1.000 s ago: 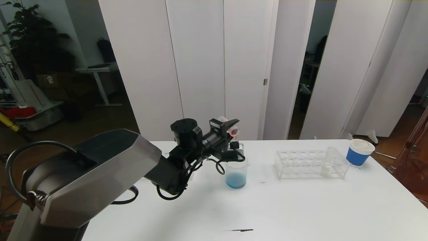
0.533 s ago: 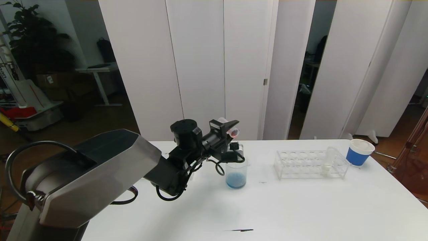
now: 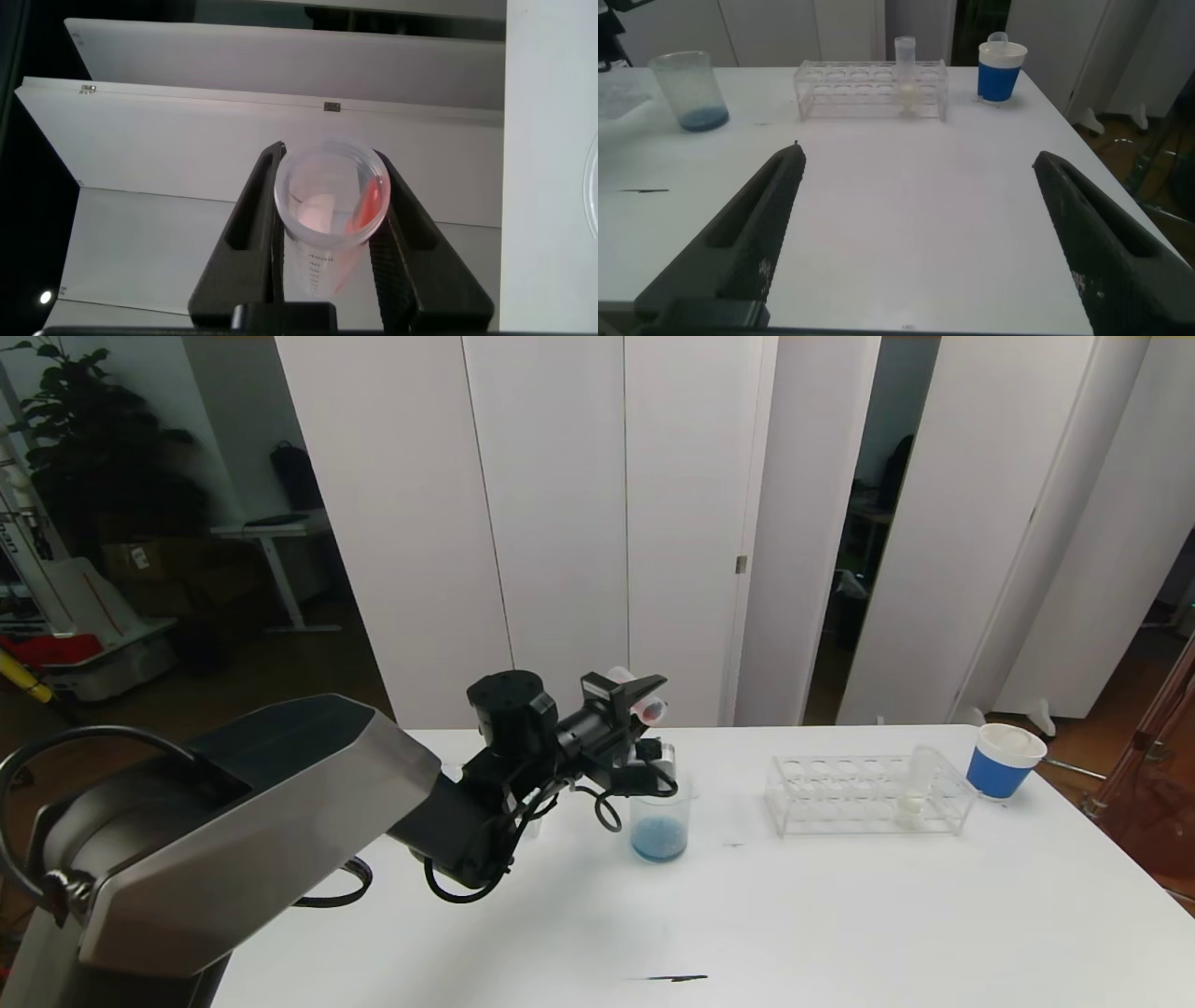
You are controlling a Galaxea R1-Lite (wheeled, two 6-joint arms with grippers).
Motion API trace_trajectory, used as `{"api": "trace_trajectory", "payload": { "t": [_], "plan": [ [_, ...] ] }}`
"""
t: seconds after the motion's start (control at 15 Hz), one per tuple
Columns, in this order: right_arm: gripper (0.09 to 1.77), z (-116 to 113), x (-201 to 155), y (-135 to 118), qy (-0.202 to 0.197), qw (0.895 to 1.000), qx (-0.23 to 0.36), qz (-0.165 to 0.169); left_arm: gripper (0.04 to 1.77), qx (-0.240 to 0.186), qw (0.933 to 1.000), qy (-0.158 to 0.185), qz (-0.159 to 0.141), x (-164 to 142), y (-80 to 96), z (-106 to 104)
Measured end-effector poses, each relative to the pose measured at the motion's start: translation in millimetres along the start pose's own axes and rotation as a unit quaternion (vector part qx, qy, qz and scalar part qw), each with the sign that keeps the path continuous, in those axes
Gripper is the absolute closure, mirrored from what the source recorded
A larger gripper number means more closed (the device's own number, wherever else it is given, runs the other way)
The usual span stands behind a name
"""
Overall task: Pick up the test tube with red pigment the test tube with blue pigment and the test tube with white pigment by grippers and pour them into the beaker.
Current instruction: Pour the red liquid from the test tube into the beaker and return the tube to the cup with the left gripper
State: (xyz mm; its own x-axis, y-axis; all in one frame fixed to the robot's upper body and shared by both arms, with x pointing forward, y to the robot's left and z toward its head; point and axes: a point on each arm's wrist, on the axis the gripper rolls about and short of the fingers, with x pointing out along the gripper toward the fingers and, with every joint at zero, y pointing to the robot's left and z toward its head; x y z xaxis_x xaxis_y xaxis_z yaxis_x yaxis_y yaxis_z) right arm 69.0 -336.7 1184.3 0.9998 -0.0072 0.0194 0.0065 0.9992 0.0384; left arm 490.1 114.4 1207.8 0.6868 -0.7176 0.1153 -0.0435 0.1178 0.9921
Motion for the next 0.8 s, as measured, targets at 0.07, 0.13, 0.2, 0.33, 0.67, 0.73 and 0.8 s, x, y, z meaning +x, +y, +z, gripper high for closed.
{"api": "trace_trajectory", "payload": {
  "t": [0.07, 0.13, 0.2, 0.33, 0.67, 0.73, 0.8],
  "plan": [
    [0.11, 0.0, 0.0, 0.0, 0.0, 1.0, 0.0, 0.0, 1.21, 0.0, 1.0, -0.002, 0.001, -0.6, 1.2, 0.4],
    [0.11, 0.0, 0.0, 0.0, 0.0, 1.0, 0.0, 0.0, 1.21, 0.0, 1.0, -0.004, 0.003, -0.8, 2.3, 0.8],
    [0.11, 0.0, 0.0, 0.0, 0.0, 1.0, 0.0, 0.0, 1.21, 0.001, 1.0, -0.007, 0.006, -1.1, 3.3, 0.8],
    [0.11, 0.0, 0.0, 0.0, 0.0, 1.0, 0.0, 0.0, 1.21, 0.001, 0.9997, -0.023, 0.009, -1.2, 3.7, 1.0],
    [0.11, 0.0, 0.0, 0.0, 0.0, 1.0, 0.0, 0.0, 1.21, 0.006, 0.9982, -0.055, 0.021, 1.2, 2.6, 0.4],
    [0.11, 0.0, 0.0, 0.0, 0.0, 1.0, 0.0, 0.0, 1.21, 0.007, 0.9979, -0.061, 0.022, 1.8, 2.1, -0.2],
    [0.11, 0.0, 0.0, 0.0, 0.0, 1.0, 0.0, 0.0, 1.21, 0.008, 0.9976, -0.065, 0.024, 2.1, 1.2, -1.2]
  ]
}}
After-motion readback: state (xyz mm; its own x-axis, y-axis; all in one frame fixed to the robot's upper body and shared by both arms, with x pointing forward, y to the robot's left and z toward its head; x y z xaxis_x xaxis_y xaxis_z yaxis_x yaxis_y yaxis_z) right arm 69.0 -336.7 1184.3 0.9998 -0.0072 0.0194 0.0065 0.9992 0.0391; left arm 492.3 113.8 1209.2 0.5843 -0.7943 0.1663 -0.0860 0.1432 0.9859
